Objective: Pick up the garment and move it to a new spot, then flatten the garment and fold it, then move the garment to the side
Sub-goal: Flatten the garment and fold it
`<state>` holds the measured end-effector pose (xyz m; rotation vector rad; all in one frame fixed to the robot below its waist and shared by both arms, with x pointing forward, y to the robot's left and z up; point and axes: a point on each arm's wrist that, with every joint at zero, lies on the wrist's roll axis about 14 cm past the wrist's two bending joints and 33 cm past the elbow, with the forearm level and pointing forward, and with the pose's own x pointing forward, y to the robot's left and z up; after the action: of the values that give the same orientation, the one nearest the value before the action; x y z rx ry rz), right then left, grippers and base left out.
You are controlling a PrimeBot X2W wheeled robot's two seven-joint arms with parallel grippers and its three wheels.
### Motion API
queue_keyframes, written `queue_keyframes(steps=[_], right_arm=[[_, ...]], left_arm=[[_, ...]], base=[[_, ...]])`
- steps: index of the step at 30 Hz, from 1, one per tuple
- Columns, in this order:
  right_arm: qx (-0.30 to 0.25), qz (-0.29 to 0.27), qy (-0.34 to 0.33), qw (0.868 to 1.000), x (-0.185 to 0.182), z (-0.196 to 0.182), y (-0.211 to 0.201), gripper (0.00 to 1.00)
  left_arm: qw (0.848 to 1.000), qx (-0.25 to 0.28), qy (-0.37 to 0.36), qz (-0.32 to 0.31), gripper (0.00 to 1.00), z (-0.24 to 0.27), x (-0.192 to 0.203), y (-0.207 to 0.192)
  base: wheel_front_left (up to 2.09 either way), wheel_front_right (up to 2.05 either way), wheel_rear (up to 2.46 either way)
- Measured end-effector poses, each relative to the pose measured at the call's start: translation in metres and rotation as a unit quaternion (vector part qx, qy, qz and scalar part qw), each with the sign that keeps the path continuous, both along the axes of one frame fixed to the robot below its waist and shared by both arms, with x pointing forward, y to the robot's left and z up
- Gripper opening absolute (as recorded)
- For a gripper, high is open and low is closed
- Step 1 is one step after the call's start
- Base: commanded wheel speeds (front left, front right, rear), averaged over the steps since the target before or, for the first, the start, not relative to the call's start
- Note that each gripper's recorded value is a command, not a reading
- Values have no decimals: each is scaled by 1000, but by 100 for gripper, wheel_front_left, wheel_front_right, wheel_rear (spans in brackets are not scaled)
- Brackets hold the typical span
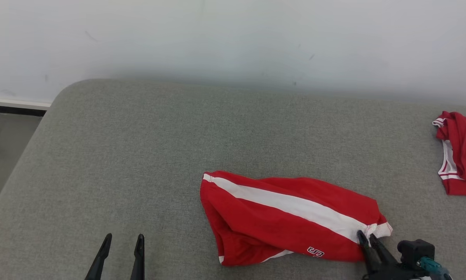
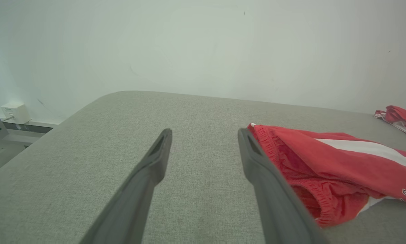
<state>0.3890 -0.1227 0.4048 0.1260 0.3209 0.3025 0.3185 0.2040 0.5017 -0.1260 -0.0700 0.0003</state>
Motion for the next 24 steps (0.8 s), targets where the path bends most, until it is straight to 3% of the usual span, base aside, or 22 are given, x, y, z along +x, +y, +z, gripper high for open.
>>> queue_keyframes(steps=[7, 14, 24], right_arm=[[-1, 6, -39, 999, 14, 18, 3, 0], [5, 23, -127, 992, 20, 70, 8, 0], [-16, 55, -156, 986, -40, 82, -4, 0]], left_arm=[[1000, -5, 1, 7, 100, -1, -1, 3], [1000, -9, -3, -12, 100, 1, 4, -9], [999, -14, -7, -45, 100, 2, 12, -30]], base=[[0, 0, 0], [0, 0, 0], [0, 0, 0]])
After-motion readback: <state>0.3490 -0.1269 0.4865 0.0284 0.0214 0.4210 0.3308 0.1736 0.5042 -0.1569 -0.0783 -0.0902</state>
